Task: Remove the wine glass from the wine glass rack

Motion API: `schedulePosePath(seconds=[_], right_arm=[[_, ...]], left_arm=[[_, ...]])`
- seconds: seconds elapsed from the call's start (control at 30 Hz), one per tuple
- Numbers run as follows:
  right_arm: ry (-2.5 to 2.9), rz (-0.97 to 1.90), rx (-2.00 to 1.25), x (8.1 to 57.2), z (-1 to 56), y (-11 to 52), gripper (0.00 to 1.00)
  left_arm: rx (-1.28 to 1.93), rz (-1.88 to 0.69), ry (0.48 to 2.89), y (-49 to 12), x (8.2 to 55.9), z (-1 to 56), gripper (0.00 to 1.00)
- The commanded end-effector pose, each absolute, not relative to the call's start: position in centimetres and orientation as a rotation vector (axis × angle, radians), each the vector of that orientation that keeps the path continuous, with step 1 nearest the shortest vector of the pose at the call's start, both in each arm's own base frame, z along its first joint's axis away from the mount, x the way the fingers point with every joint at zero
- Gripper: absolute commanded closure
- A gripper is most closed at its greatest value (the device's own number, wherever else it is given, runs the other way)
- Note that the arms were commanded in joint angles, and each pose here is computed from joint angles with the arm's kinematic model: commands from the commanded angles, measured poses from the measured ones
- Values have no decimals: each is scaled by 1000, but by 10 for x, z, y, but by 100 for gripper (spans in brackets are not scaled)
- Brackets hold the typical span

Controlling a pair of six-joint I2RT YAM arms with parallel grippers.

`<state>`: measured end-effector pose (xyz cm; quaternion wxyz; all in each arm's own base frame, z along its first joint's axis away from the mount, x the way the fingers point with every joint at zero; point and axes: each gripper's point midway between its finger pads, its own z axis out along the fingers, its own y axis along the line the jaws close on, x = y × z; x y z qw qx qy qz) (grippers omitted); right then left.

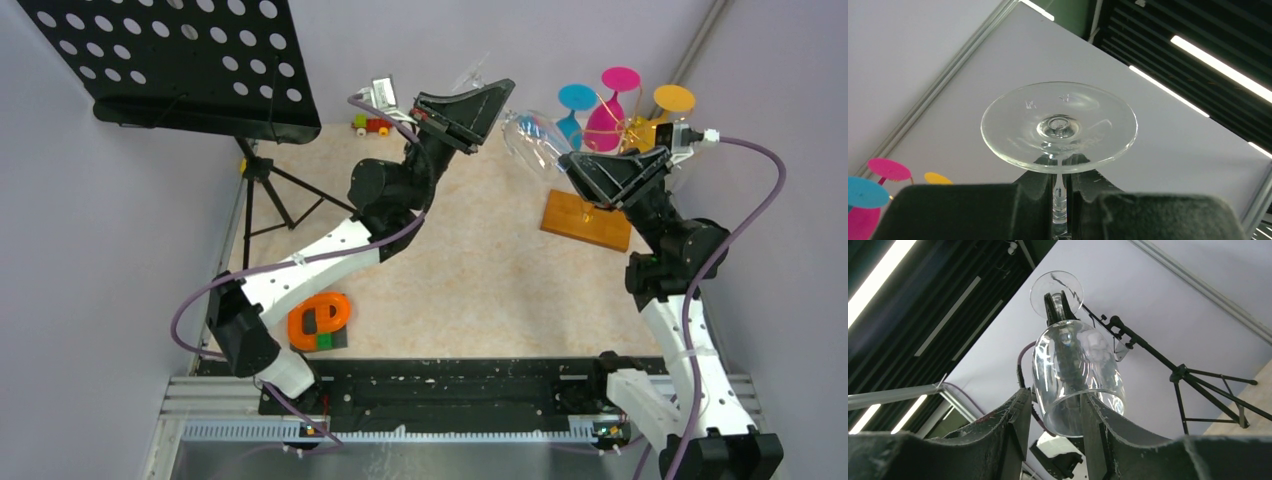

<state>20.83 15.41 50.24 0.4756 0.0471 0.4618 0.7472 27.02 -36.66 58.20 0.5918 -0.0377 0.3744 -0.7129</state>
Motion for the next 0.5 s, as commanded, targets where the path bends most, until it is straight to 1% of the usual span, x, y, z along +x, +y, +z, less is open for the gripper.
schedulePosePath(seconds=[0.0, 0.1, 0.2, 0.3, 0.4, 0.47], right_arm=[[999, 1880, 12, 178, 534, 154, 59], [975, 1912, -3, 172, 540, 155, 58], [965, 1924, -18, 168, 546, 156, 57], [961, 1925, -21, 166, 550, 156, 59], [957, 1925, -21, 167, 551, 156, 66], [944, 1925, -18, 168, 551, 156, 75]], left_arm=[[5, -1710, 612, -350, 240, 607, 100], [119, -1737, 522, -355, 221, 615, 100], [150, -1741, 497, -359, 218, 616, 100], [166, -1738, 478, -360, 217, 614, 100], [178, -1742, 459, -361, 214, 612, 100], [182, -1743, 452, -361, 214, 612, 100]])
